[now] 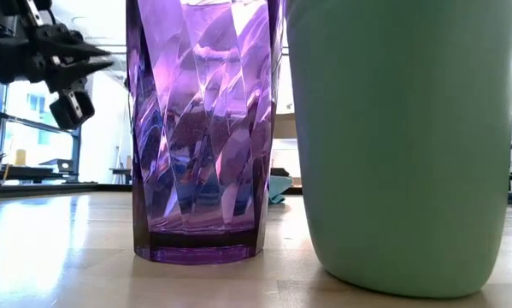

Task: Stack small to large cups/mugs on shelf
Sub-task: Put the purple cup on the shelf

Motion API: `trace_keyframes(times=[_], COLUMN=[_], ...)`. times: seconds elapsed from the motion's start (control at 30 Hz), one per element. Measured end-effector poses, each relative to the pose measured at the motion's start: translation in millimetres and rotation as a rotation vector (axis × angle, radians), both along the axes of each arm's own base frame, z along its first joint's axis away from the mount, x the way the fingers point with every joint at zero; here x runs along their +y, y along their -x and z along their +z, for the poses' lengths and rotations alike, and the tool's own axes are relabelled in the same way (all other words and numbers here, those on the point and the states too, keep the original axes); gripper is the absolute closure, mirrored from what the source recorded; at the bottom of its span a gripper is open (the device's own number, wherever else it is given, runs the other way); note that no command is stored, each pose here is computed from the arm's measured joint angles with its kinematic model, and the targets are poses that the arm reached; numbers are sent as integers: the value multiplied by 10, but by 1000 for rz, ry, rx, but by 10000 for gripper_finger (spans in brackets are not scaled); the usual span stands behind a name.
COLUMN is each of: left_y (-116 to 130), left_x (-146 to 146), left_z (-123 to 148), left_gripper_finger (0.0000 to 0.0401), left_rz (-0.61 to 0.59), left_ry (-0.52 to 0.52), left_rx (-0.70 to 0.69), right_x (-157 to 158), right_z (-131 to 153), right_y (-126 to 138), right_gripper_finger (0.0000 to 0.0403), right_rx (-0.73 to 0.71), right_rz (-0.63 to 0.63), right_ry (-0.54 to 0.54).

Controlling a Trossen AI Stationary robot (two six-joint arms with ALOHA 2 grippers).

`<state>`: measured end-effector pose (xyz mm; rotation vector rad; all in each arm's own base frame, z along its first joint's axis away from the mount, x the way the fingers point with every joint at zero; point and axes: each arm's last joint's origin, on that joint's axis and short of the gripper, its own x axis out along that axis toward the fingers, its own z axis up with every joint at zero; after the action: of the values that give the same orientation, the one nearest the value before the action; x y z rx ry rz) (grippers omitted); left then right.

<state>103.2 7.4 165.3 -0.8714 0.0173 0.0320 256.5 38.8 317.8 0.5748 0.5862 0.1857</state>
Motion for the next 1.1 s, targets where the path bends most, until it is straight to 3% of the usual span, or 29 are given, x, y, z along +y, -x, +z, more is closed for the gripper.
trace_keyframes(times=[0.23,0.43,0.77,1.1], left_y=[3,3,3,4], left_x=[6,10,10,17], left_z=[-48,-50,-50,-55], left_gripper_finger=[359,359,359,359], left_rz=[22,34,28,44], left_ry=[-2,-43,-160,-286], left_rx=[50,53,58,71], right_x=[328,406,600,992], right_z=[75,58,-144,-271], right_y=[-477,-778,-1128,-1319], right_gripper_finger=[204,204,204,204], right_rx=[39,103,176,193], right_rz=[170,205,170,34], right_ry=[143,192,132,129])
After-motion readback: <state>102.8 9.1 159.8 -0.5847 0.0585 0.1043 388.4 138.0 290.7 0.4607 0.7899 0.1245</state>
